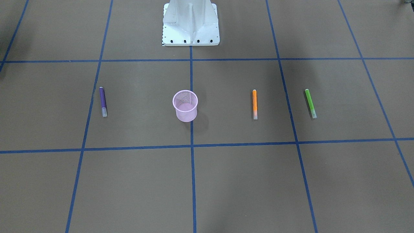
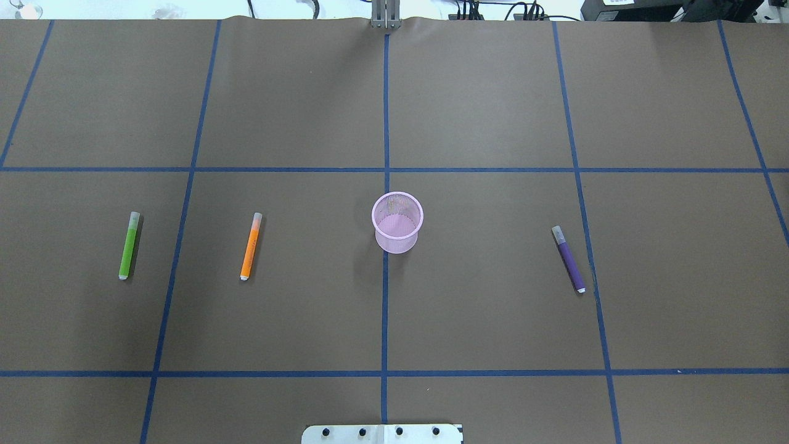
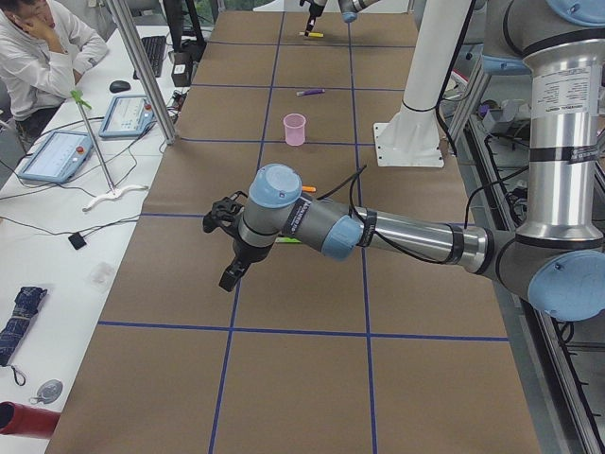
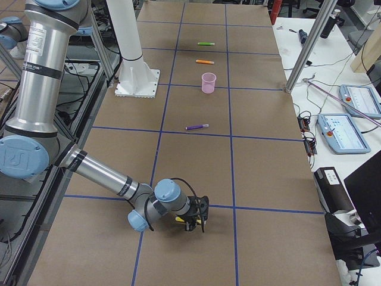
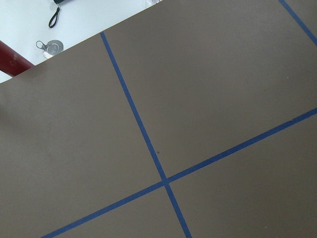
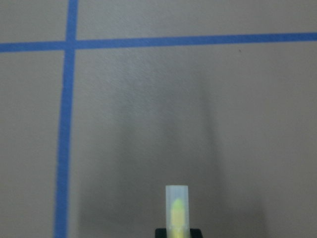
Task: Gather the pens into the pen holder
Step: 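Carry the yellow pen with the right gripper over the pink cup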
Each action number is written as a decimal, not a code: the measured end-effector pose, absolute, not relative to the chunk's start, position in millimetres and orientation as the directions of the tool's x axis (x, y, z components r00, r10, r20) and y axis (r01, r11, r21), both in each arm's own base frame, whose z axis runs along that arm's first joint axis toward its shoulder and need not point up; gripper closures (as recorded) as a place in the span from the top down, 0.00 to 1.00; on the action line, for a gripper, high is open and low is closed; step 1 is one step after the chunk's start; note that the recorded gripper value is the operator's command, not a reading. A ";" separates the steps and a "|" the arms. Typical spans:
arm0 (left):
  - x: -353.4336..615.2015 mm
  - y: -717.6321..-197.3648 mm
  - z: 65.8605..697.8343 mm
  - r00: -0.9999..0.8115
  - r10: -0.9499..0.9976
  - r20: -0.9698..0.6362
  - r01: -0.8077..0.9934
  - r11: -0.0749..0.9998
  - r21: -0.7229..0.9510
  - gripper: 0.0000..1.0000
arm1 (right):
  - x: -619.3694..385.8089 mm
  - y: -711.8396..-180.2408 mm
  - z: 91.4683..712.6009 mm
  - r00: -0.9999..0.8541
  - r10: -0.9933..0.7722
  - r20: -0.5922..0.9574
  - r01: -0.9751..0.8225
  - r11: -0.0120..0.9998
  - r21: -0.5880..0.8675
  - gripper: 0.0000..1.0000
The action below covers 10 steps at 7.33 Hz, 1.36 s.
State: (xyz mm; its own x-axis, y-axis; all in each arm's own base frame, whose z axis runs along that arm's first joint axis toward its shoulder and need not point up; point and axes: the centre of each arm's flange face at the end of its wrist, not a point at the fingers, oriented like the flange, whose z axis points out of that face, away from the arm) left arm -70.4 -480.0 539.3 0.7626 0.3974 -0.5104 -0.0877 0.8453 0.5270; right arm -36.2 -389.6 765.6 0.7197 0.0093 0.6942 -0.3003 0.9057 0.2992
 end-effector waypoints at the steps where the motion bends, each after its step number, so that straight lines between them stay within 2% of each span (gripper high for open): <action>1: -70.4 -480.2 538.9 0.762 0.399 -0.510 -0.088 0.844 0.529 1.00 | -44.9 -415.9 710.4 0.691 -0.064 0.720 -0.318 0.868 0.382 0.00; 3: -68.1 -479.6 536.1 0.743 0.415 -0.525 -0.086 0.837 0.540 1.00 | -86.4 -465.3 579.1 0.595 -0.271 0.756 -0.326 0.779 0.536 0.00; 5: -65.5 -479.5 539.1 0.720 0.449 -0.529 -0.082 0.813 0.577 1.00 | -138.2 -490.7 452.9 0.432 -0.368 0.823 -0.406 0.736 0.542 0.00; 8: -64.3 -480.8 546.3 0.716 0.459 -0.527 -0.082 0.804 0.588 1.00 | -230.2 -471.8 333.4 0.350 -0.427 0.834 -0.501 0.667 0.552 0.00; 10: -63.9 -481.5 545.8 0.715 0.461 -0.526 -0.083 0.803 0.590 1.00 | -340.3 -424.2 286.4 0.372 -0.425 0.825 -0.588 0.579 0.564 0.00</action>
